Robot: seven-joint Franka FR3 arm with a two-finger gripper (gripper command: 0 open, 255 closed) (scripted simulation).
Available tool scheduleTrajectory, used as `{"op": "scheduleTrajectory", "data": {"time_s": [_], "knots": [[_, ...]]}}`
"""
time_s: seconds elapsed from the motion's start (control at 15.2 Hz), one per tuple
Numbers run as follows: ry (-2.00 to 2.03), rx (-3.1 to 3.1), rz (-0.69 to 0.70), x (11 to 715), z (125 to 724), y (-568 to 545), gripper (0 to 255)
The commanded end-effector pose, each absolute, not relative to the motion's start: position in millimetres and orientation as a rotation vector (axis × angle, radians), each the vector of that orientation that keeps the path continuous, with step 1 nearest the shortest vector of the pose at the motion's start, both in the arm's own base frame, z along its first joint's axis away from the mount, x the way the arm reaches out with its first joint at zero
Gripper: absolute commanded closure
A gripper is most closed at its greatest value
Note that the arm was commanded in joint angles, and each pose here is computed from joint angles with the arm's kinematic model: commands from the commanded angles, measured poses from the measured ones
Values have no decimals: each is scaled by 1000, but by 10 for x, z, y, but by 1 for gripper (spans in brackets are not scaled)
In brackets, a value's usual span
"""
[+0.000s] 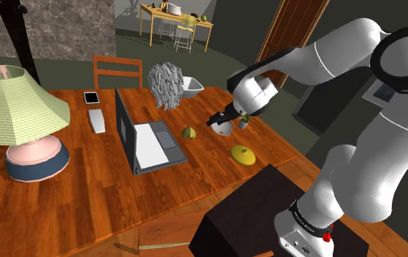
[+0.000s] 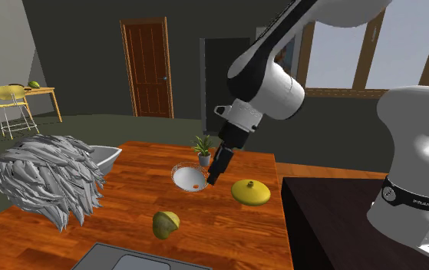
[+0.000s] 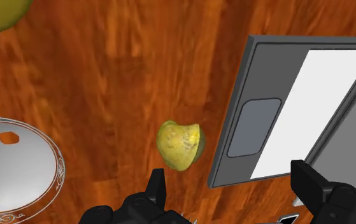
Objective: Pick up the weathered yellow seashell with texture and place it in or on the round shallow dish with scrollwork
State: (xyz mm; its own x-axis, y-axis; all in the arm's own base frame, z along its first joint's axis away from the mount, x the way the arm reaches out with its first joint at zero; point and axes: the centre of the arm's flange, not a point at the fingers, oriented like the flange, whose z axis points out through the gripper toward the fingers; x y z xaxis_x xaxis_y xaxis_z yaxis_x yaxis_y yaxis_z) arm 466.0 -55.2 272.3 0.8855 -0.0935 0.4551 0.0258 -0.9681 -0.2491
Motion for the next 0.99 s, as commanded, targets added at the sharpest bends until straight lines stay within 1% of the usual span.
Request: {"op": "scheduleTrajectory", "data": {"time_s": [0.0, 0.66, 0.92], "knots": [[85, -2780, -739, 4769, 2502, -567, 0], [194, -2668, -895, 5539, 1460, -731, 0], [201, -2660, -905, 5692, 1274, -701, 0]]}}
